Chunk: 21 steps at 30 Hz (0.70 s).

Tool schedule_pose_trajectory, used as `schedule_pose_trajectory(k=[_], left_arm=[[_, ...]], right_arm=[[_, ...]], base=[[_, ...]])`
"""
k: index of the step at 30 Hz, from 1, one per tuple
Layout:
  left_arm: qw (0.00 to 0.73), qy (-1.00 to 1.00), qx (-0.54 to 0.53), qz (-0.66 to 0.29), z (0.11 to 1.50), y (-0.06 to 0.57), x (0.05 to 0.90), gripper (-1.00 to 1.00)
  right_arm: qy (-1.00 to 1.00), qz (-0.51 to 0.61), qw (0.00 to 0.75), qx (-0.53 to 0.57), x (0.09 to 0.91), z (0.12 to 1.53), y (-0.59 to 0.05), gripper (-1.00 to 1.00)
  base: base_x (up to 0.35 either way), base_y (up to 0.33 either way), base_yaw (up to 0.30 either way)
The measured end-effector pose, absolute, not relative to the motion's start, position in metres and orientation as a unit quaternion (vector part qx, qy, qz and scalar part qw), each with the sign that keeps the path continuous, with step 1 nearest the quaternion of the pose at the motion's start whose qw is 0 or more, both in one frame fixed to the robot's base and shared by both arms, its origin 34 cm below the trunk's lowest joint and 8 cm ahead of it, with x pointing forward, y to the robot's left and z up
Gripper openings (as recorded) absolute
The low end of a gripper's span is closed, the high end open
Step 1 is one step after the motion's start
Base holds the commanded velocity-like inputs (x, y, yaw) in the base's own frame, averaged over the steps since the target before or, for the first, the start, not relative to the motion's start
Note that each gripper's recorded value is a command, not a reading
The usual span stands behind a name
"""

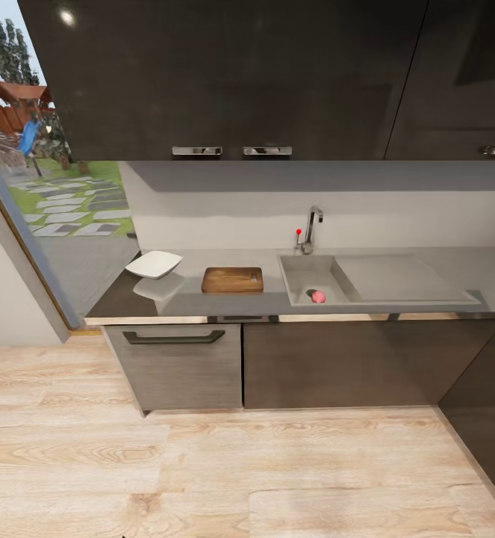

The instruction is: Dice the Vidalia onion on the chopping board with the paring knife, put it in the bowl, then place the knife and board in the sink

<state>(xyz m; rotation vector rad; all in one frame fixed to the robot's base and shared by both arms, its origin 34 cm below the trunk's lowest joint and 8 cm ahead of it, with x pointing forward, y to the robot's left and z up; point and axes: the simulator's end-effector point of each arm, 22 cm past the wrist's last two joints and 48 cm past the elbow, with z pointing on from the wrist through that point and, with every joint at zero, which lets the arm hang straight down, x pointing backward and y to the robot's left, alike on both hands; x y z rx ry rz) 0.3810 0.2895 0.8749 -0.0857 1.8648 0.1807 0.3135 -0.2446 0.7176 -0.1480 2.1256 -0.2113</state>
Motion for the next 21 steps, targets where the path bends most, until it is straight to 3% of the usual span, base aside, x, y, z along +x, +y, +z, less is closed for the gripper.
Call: schedule_pose_trajectory(k=[5,21], left_arm=[[0.603,0.793,-0.037,0.081,0.875,0.301,0.373,1.00],[0.511,0.854,-0.036,0.087,0.802,0.304,0.301,1.00]], right_arm=[[0.871,-0.086,0.479,-0.060,0.313,0.717,-0.244,1.00],[0.869,-0.088,0.483,-0.057,0.316,0.719,-0.242,1.00]], base=[[0.000,0.000,0.000],[0.000,0.000,0.000]])
